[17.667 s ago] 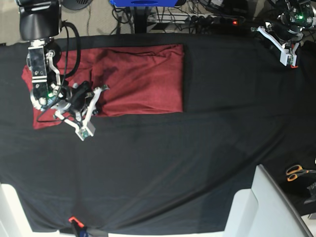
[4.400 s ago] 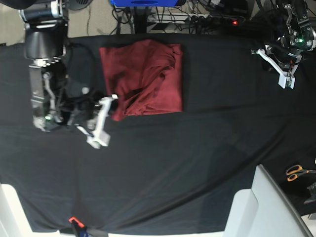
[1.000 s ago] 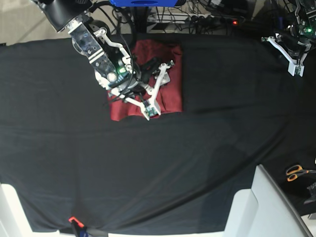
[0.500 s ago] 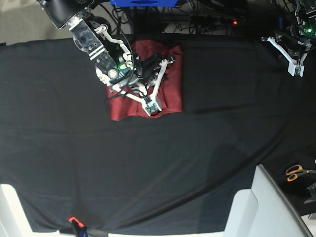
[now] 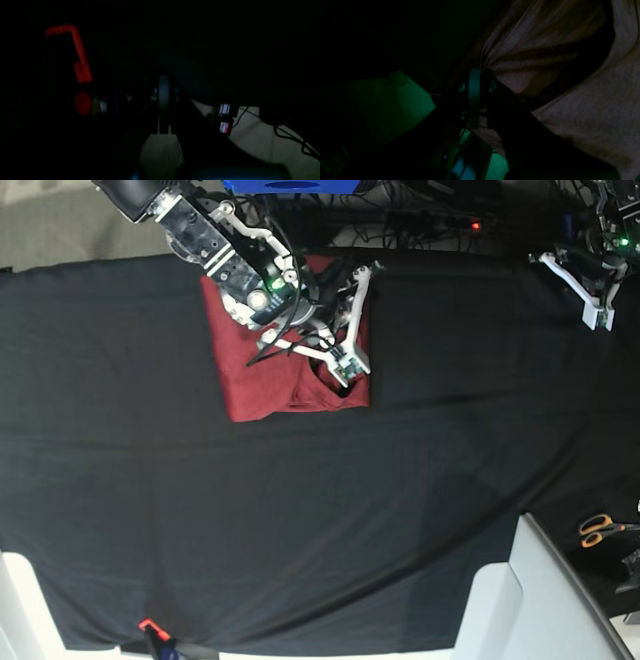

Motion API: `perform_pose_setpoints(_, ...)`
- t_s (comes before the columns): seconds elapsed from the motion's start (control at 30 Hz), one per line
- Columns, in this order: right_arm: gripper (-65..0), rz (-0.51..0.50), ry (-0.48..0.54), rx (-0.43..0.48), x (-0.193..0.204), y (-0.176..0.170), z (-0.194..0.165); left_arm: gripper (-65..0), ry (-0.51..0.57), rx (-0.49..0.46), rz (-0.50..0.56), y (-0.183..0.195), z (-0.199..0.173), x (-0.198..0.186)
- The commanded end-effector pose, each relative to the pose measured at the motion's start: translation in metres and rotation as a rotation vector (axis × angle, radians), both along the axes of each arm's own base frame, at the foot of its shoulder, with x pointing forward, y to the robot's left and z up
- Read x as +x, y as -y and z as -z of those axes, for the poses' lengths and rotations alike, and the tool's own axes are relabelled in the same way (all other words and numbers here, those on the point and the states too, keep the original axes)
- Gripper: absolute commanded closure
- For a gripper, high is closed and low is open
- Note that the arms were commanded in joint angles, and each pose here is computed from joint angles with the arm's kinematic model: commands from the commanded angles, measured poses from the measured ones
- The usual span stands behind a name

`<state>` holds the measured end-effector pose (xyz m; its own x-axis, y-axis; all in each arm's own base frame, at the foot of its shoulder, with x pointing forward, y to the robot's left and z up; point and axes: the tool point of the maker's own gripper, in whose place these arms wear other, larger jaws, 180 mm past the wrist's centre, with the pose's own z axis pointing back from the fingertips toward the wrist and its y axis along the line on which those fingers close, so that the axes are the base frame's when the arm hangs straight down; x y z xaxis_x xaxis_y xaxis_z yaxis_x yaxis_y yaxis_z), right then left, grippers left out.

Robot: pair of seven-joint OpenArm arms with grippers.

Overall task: Fold the T-shirt properly
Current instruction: 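Press and tuck the folded shirt flat with the right gripper, then grasp the folded shirt edge with the right gripper and lift it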

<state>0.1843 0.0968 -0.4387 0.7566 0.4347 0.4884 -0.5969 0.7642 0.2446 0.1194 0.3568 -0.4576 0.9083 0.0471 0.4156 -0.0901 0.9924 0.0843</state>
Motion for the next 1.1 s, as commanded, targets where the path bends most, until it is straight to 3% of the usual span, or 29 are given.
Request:
perform_pose_setpoints(0.0, -2.7, 0.003, 0.034, 0.037, 0.008, -0.008, -0.012, 0.0, 0.03, 0.02, 0.008, -0.007, -0.009, 0.008)
perform_pose_setpoints(0.43, -3.3, 0.004, 0.073, 0.038, 0.026, -0.009, -0.019, 0.0, 0.034, 0.023, 0.011, -0.007, -0.011, 0.009)
perform_pose_setpoints(0.7, -3.9, 0.0, 0.041, 0.043, 0.02, -0.018, -0.014, 0.0, 0.03, 0.021, 0.009, -0.007, -0.01, 0.008)
perform_pose_setpoints(0.77, -7.1, -0.007, 0.035, 0.041, 0.018, -0.02, -0.013, 0.0, 0.031, 0.021, 0.01, -0.007, -0.01, 0.008)
perform_pose_setpoints(0.97, -31.1, -0.006, 0.078, 0.077, 0.025, -0.024, -0.03, 0.0, 0.029, 0.02, 0.008, -0.007, -0.009, 0.007)
perform_pose_setpoints(1.07, -34.1, -0.002, 0.138, 0.111, 0.034, -0.024, -0.051, 0.0, 0.029, 0.02, 0.008, -0.007, -0.009, 0.007)
